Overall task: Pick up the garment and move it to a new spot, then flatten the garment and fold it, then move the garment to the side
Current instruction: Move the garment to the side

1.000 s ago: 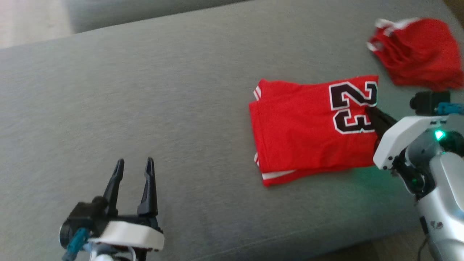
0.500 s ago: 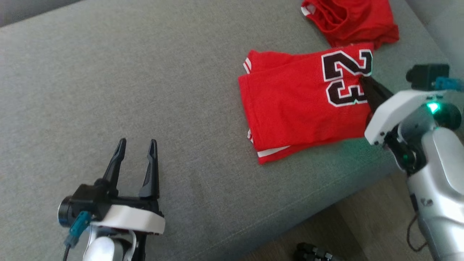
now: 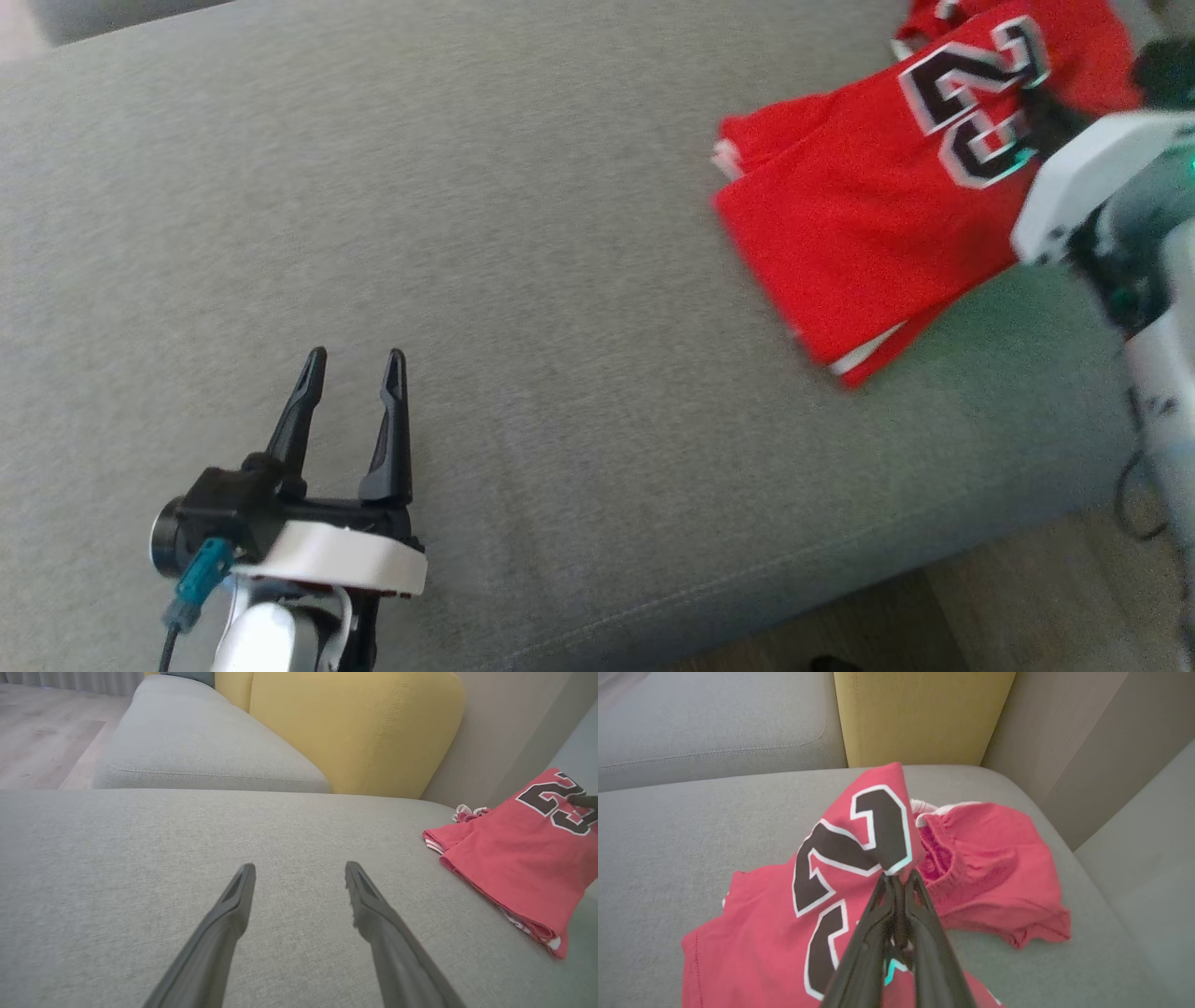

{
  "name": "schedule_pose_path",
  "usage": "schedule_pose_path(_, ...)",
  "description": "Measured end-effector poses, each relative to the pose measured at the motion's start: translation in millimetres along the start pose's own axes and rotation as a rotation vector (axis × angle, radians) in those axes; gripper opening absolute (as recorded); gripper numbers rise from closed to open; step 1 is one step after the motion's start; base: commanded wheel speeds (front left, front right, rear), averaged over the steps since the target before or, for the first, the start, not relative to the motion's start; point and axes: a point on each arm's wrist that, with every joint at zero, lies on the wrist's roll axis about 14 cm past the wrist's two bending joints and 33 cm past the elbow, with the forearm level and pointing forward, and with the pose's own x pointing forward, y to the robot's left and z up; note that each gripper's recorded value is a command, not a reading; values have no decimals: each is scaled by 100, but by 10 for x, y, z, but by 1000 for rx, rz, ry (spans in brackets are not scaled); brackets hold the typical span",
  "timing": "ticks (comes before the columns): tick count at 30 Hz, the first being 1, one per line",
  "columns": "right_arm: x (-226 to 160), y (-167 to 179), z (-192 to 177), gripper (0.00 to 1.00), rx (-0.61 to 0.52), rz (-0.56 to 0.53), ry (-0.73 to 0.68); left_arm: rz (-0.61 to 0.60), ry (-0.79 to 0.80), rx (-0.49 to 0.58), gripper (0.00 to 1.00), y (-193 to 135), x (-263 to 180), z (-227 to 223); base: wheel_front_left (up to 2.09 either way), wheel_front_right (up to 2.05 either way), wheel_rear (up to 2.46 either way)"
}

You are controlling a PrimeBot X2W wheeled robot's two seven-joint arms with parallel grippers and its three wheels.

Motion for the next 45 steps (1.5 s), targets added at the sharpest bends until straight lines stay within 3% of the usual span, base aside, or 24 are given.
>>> schedule_pose_path(10, 288, -311, 465, 0, -63, -91, -47, 80, 1, 0, 100, 236, -128, 8, 0, 0, 0)
schedule_pose_path(20, 549, -738, 670, 0, -231, -216, -9, 137, 21, -7, 100, 427, -176, -76, 0, 0, 0)
schedule_pose_path(32, 726, -893, 592, 0, -371, -280, 58, 165, 42, -24, 100, 527, -177, -166, 0, 0, 0)
schedule_pose_path(33, 725, -909, 590, 27, -381, -287, 61, 162, 43, -25, 100, 519, -172, -173, 0, 0, 0)
schedule_pose_path(35, 718, -935, 602, 40, -391, -297, 55, 158, 44, -27, 100, 509, -159, -180, 0, 0, 0)
schedule_pose_path(37, 714, -963, 597, 84, -394, -306, 55, 155, 45, -29, 100, 503, -145, -188, 0, 0, 0)
schedule_pose_path(38, 711, -974, 599, 96, -397, -309, 52, 153, 46, -29, 100, 503, -136, -193, 0, 0, 0)
schedule_pose_path(39, 710, -972, 600, 100, -398, -311, 50, 151, 45, -29, 100, 499, -125, -193, 0, 0, 0)
schedule_pose_path(45, 710, -938, 592, 100, -392, -310, 35, 144, 42, -28, 100, 483, -98, -185, 0, 0, 0)
